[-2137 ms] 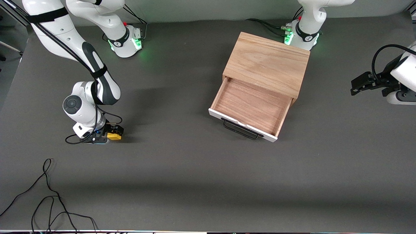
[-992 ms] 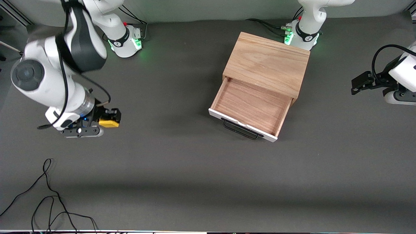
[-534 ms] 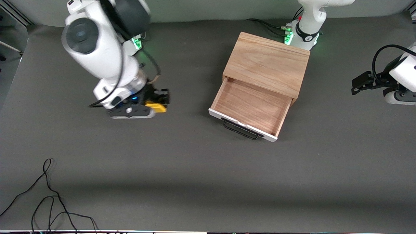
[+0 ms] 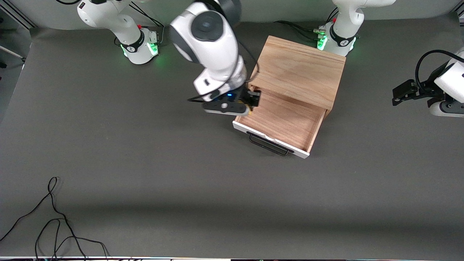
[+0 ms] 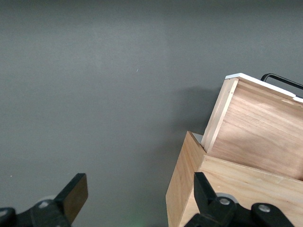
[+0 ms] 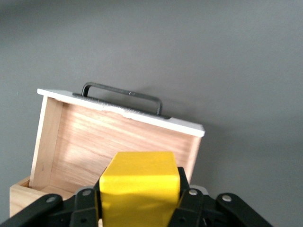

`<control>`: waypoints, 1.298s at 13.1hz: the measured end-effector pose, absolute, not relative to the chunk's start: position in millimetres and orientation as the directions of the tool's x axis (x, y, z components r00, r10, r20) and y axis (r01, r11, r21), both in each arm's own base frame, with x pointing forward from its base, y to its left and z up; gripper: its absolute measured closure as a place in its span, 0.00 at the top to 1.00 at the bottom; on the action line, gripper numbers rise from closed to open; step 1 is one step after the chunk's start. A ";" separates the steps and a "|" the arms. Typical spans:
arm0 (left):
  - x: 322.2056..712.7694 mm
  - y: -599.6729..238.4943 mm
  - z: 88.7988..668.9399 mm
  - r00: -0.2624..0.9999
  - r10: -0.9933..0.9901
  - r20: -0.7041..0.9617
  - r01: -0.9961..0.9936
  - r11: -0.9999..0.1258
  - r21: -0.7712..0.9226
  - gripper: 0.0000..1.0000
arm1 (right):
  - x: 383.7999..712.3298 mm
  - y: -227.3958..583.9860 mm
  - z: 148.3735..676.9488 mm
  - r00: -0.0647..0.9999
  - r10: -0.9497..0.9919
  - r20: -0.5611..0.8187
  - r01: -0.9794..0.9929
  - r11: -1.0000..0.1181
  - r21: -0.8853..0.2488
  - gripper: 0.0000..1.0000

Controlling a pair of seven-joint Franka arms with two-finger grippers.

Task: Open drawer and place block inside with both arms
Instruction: 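Lift the yellow cube and carry it over the open drawer, then lower the cube into the drawer and open the right gripper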

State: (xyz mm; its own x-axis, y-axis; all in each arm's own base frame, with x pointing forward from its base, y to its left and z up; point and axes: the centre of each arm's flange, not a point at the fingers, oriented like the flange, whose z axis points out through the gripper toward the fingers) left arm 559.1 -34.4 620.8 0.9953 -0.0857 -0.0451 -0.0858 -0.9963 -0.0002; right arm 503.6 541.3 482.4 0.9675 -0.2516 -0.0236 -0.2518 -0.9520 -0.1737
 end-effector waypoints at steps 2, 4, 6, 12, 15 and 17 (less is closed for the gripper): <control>559.1 -34.4 620.8 0.995 -0.086 -0.045 -0.086 -0.996 0.000 1.00 | 494.7 561.9 446.4 0.970 -0.241 -0.036 -0.243 -0.959 -0.143 0.55; 559.0 -34.4 620.7 0.995 -0.086 -0.046 -0.086 -0.996 0.000 1.00 | 485.1 581.7 409.7 0.973 -0.227 -0.039 -0.230 -0.965 -0.124 0.55; 558.9 -34.4 620.3 0.995 -0.086 -0.048 -0.086 -0.996 0.000 1.00 | 476.5 601.2 372.8 0.965 -0.259 -0.033 -0.261 -0.957 -0.126 0.55; 558.8 -34.4 620.2 0.995 -0.086 -0.048 -0.086 -0.996 0.000 1.00 | 473.7 614.3 317.0 0.961 -0.274 -0.026 -0.276 -0.955 -0.114 0.55; 558.8 -34.4 620.2 0.995 -0.086 -0.049 -0.086 -0.996 0.000 1.00 | 467.4 618.7 309.8 0.964 -0.265 -0.029 -0.267 -0.958 -0.104 0.55; 558.8 -34.4 620.1 0.995 -0.086 -0.049 -0.086 -0.996 0.000 1.00 | 462.0 622.2 298.0 0.960 -0.279 -0.035 -0.281 -0.955 -0.089 0.55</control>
State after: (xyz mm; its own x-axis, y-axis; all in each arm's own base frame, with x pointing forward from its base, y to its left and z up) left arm 558.8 -34.4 620.1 0.9951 -0.0861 -0.0490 -0.0862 -0.9963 -0.0002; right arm 462.0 622.2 298.0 0.9595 -0.2793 -0.0352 -0.2814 -0.9554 -0.0891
